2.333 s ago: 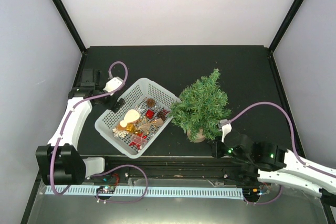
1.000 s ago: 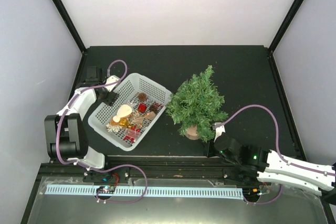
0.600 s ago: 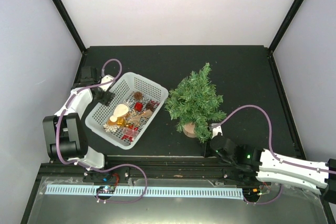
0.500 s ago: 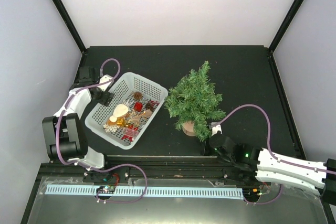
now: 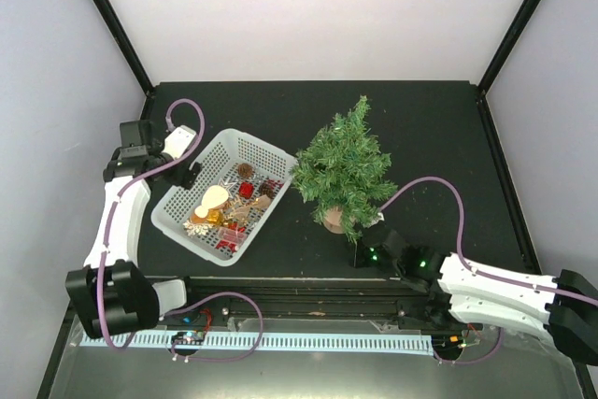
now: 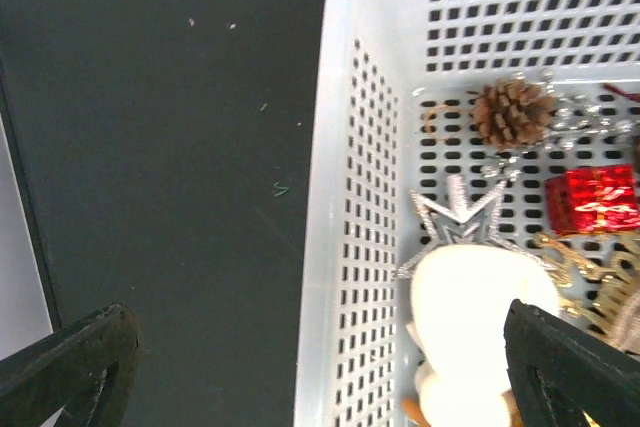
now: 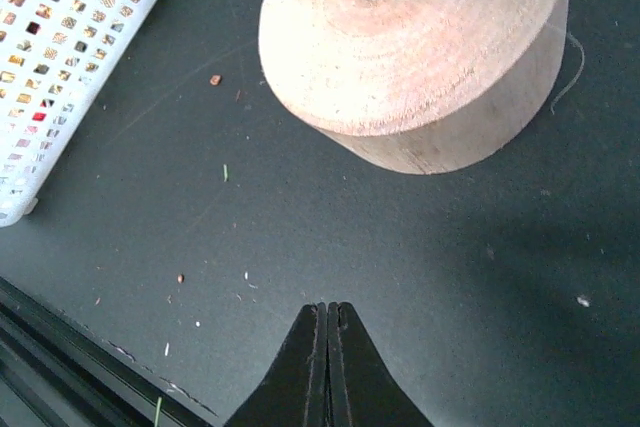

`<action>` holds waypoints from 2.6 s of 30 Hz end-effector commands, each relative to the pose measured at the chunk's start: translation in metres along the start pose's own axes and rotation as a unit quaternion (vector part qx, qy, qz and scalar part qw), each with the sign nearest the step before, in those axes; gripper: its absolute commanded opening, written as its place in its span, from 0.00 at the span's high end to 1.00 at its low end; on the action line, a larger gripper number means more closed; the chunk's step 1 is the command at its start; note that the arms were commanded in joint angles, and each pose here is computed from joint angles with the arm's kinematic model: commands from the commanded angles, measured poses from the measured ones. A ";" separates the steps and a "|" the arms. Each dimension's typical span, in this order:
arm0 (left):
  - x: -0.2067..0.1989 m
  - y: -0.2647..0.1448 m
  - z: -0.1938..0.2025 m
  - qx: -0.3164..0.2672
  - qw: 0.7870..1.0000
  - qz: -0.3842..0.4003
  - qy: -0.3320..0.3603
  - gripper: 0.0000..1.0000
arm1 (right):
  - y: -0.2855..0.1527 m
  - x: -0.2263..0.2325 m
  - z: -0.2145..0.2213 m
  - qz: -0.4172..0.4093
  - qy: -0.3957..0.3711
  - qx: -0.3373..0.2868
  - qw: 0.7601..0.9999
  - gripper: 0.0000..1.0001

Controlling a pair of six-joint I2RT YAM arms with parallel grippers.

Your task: Decorate the small christmas tree

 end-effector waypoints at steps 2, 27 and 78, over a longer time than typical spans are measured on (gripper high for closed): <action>-0.009 -0.038 -0.015 -0.046 0.999 0.024 0.009 0.01 | 0.002 0.016 -0.020 -0.025 -0.014 -0.022 0.999 0.99; -0.067 -0.037 0.021 0.001 0.986 0.108 0.130 0.02 | -0.097 0.012 -0.054 0.146 0.010 -0.004 0.989 0.25; -0.123 0.068 0.014 0.080 0.926 0.282 0.237 0.24 | -0.096 0.017 -0.059 0.103 0.028 -0.040 0.994 0.25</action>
Point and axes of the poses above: each gripper's point midway between its finger pads, its own y axis out along the fingers, its own x axis along the line the jaws close on, z = x × y, the point moved 9 cm from there along -y, back along the fingers, and after that the axes turned 4 degrees about y, right-handed, at the moved point
